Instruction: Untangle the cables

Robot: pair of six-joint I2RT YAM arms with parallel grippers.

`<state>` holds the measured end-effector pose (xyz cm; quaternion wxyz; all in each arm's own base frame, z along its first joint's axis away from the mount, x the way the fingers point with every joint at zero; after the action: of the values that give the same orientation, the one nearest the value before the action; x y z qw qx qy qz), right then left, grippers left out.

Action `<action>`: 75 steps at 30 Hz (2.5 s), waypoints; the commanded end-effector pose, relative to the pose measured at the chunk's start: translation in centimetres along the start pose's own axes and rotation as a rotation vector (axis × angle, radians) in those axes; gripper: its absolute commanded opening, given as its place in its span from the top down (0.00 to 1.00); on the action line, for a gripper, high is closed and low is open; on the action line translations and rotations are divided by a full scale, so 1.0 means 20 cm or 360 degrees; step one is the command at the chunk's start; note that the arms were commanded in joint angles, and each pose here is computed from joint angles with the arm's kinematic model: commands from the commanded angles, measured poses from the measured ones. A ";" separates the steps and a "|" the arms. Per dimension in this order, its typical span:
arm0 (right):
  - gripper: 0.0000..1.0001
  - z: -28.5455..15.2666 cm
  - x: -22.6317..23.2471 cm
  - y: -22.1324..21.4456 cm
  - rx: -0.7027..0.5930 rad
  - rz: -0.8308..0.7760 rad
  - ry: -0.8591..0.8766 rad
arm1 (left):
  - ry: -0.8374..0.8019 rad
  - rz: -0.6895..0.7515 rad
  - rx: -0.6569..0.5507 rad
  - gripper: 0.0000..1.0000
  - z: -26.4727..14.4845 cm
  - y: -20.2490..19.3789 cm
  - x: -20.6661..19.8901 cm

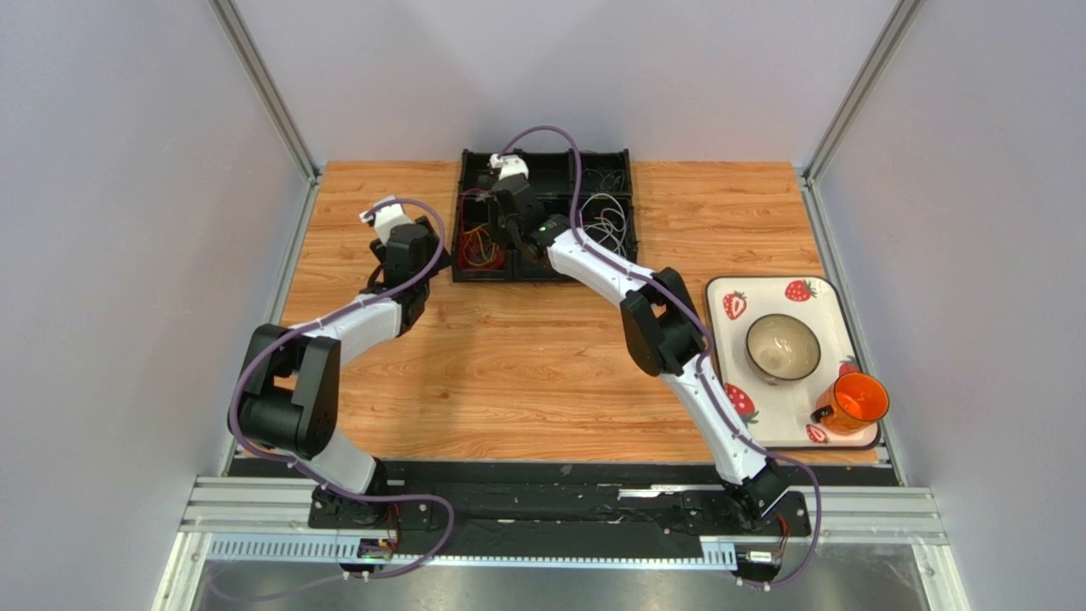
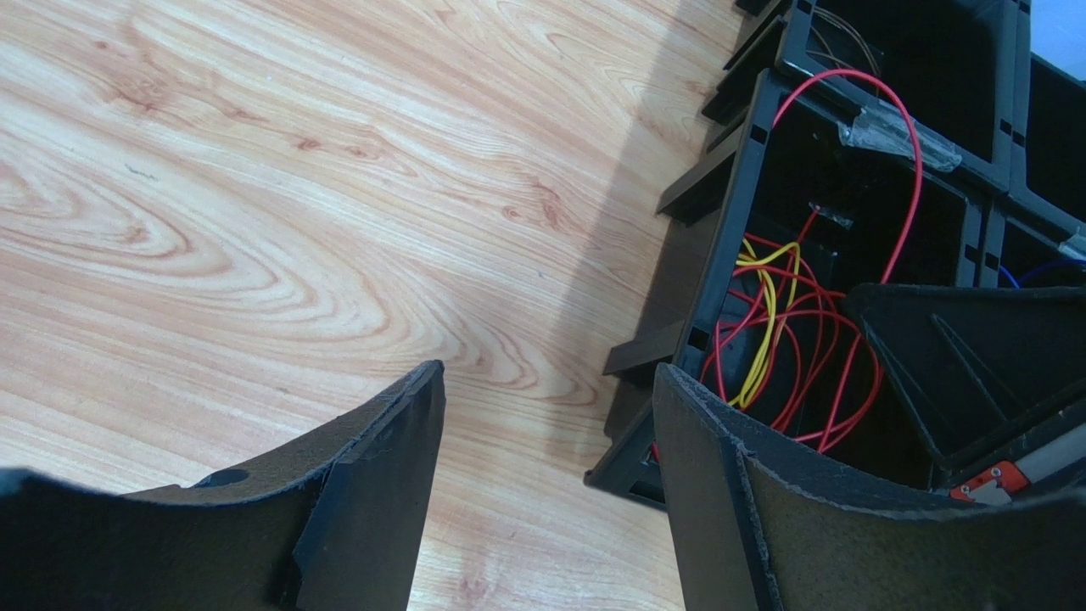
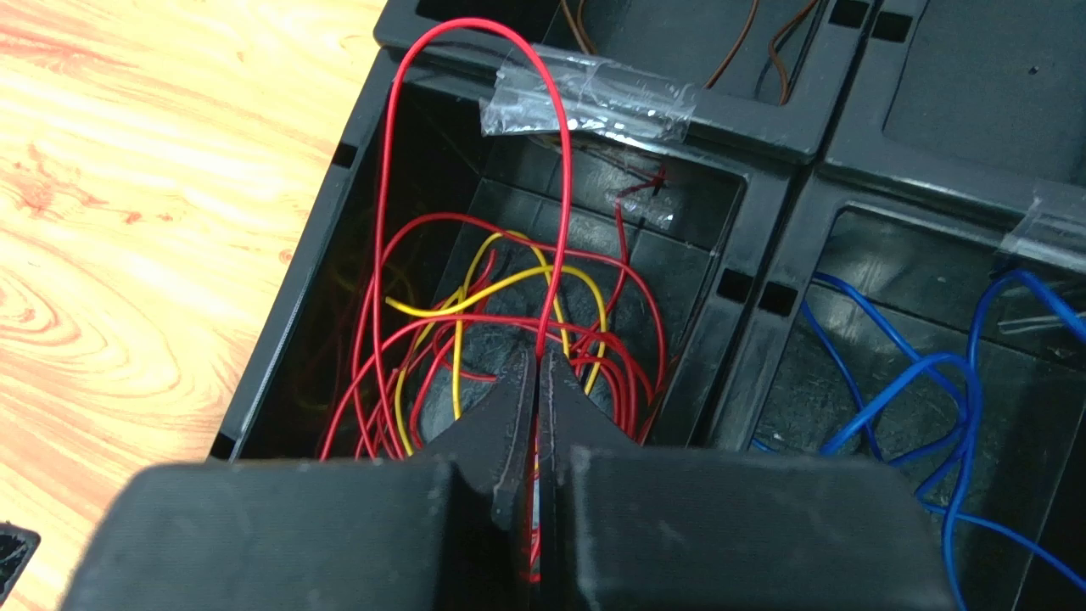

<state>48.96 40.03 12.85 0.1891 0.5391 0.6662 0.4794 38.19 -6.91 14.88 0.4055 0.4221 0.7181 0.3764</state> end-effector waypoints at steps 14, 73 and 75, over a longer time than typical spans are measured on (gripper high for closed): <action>0.52 -0.36 0.13 0.34 -0.0069 -0.0046 0.0098 | -0.0018 -0.0016 -0.0052 0.30 0.01 0.06 -0.02; 0.24 -1.39 -0.35 -0.53 -0.0193 0.0256 -0.0189 | 0.0202 0.0185 -0.0111 0.25 -0.81 0.10 0.38; 0.24 -1.40 -0.38 -0.59 -0.0247 0.0253 -0.0160 | 0.0198 0.0217 -0.0115 0.17 -0.82 0.10 0.38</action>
<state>24.08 21.67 13.57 0.2143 0.6074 0.6208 0.4469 22.55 -3.50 20.93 0.3757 0.4383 0.6949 0.4288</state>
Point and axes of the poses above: each gripper's point midway between its finger pads, its own z axis out along the fingers, its own x axis along the line the jaws close on, y = z × x, the point moved 7 cm from there along -z, back along the fingers, and after that the axes turned 2 degrees about z, right-handed, at the moved point
